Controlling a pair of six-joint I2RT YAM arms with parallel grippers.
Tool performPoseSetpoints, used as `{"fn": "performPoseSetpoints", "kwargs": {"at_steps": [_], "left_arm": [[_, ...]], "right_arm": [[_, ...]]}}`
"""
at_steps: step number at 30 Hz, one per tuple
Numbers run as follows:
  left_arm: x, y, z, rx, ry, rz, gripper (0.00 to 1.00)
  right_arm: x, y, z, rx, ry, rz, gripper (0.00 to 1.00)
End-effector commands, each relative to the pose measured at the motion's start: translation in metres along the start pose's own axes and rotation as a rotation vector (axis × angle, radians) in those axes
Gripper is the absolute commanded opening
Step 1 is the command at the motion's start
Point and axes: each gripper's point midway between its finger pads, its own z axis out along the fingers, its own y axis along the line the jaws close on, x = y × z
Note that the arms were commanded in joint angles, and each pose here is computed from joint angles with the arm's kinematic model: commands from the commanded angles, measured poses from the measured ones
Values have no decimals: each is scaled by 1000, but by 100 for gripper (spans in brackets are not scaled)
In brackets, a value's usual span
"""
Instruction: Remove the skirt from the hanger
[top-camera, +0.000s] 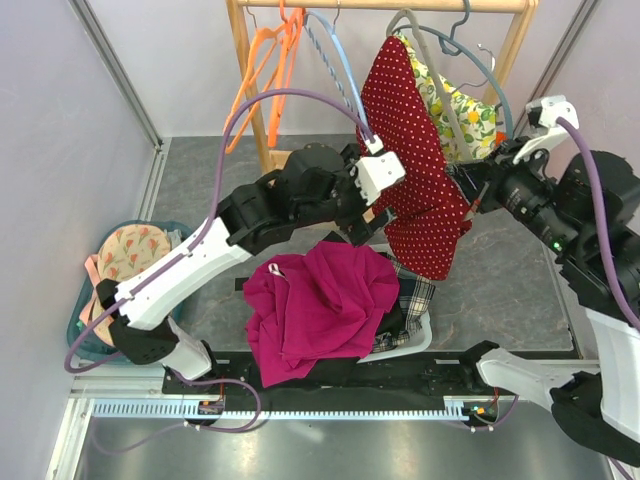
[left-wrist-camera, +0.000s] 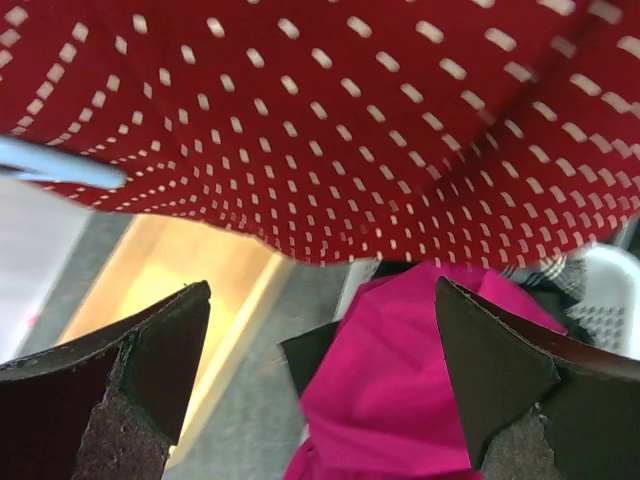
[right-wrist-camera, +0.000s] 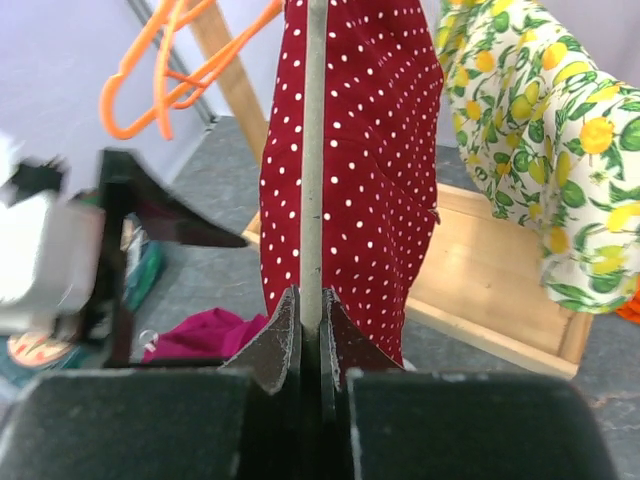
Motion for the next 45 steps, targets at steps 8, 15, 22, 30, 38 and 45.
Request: {"fn": "performPoseSetpoints", "kwargs": {"at_steps": [8,15,22,30,38,45], "left_arm": [[-71,-15,2,106,-191,-128,99],[-67,-41,10,251,-177,-97,99],[-63,-61,-8,378,-178,-35,2],[-135,-22,-104,232,-400,44,2],[-202,8,-252,102,-755,47,2],[-203,17,-303,45,-835,26,3]], "right_arm": [[-22,33,-32,-169,-75,55,0],[-27,42,-41,-211,-88,65,0],[-25,34,-41,-173,-80,40,0],[-6,10,-26,-56,-21,-5,0],[11,-15,2,71,40,-36,0],[20,-29,12,146,73,-43,0]]}}
